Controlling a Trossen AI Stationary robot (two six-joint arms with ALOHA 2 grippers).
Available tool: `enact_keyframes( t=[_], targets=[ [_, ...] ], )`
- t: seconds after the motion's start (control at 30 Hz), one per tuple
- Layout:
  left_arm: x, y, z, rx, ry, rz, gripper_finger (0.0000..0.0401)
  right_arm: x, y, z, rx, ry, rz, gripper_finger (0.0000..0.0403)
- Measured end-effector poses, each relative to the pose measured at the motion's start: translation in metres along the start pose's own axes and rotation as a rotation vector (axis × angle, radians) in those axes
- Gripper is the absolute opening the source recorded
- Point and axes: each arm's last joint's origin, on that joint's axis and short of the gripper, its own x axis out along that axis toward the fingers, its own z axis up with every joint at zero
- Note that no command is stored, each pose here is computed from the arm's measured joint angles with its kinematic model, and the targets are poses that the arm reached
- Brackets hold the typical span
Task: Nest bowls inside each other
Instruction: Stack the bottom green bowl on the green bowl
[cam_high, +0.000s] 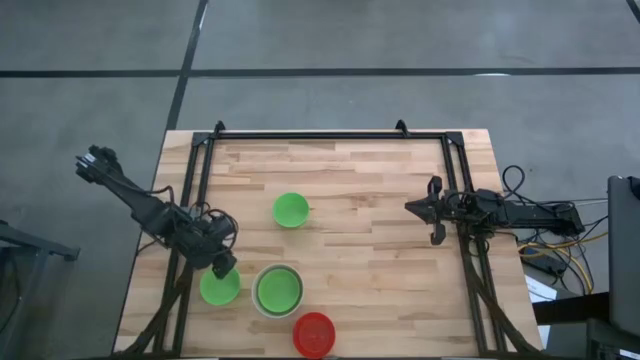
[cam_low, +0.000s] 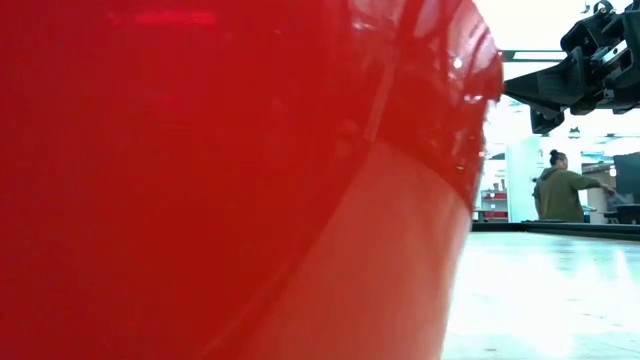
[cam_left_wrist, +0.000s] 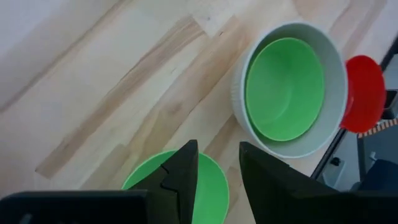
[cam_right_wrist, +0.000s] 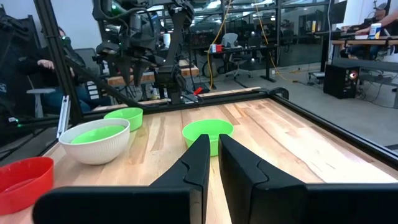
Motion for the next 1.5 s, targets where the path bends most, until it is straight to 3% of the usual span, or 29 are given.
enact_keyframes(
  t=[0.73, 1.5],
  targets=[
    [0.032, -0.002, -0.009, -0.222, 0.100, 0.094, 0.0122, 0.000, 0.000, 0.000, -0.001, 0.000, 0.000, 0.0034],
    [0.068, -0.015, -0.015, -0.639, 0.117, 0.209, 0.0122, 0.000, 0.000, 0.000, 0.000, 0.000, 0.000, 0.0034]
  ],
)
